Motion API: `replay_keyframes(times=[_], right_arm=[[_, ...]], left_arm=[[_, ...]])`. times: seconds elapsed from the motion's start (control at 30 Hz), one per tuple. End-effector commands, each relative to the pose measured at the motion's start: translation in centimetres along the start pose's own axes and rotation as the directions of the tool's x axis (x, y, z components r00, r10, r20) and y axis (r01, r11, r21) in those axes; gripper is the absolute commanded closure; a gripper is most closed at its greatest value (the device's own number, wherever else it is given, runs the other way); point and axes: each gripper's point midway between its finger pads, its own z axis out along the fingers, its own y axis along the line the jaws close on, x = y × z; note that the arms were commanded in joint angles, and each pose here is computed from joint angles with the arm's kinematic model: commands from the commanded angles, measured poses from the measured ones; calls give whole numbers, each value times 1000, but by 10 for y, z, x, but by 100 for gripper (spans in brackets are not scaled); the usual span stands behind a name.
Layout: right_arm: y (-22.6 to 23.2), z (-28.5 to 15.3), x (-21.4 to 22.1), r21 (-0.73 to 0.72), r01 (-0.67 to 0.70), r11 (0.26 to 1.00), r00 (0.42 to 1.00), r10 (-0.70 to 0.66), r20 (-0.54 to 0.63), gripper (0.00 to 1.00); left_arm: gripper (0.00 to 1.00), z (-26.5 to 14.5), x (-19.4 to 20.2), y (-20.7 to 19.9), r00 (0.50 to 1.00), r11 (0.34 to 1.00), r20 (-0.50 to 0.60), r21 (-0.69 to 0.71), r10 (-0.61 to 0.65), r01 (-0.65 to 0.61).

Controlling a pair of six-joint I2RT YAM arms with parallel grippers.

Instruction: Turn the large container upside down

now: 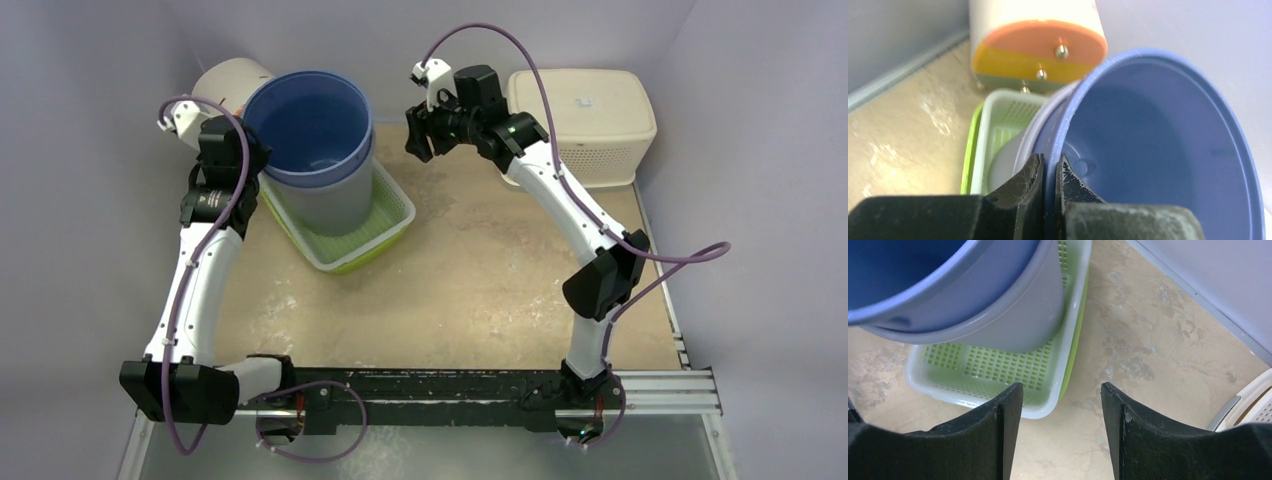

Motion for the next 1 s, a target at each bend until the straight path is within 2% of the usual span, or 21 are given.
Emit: replay_keyframes(times=[0.0,0.17,0.37,0.5,0.7,0.8,0.97], right_arm=[[-2,-29,-24,31,21,999,997,-23,76,39],[-7,-31,-22,52,7,999,997,-11,78,40],[-17,-32,-20,96,-21,995,996,13,83,42],[-24,-32,-16,123,-46,991,996,37,79,43],[-36,-37,-13,176,-80,981,994,66,85,44],[-45,-42,-14,203,-97,974,992,79,95,44],[-53,-47,-15,212,-114,971,990,94,104,43]], left_arm=[[100,2,6,-39,999,984,-38,174,-25,31],[100,-19,-18,-75,999,937,-1,349,-33,31],[100,-68,-81,-127,990,836,89,546,-112,45],[100,-98,-121,-148,971,782,147,620,-191,60],[100,-127,-161,-163,945,741,200,668,-260,63],[100,-129,-160,-166,954,743,205,668,-219,27],[100,-89,-102,-134,988,829,151,556,-27,-62]])
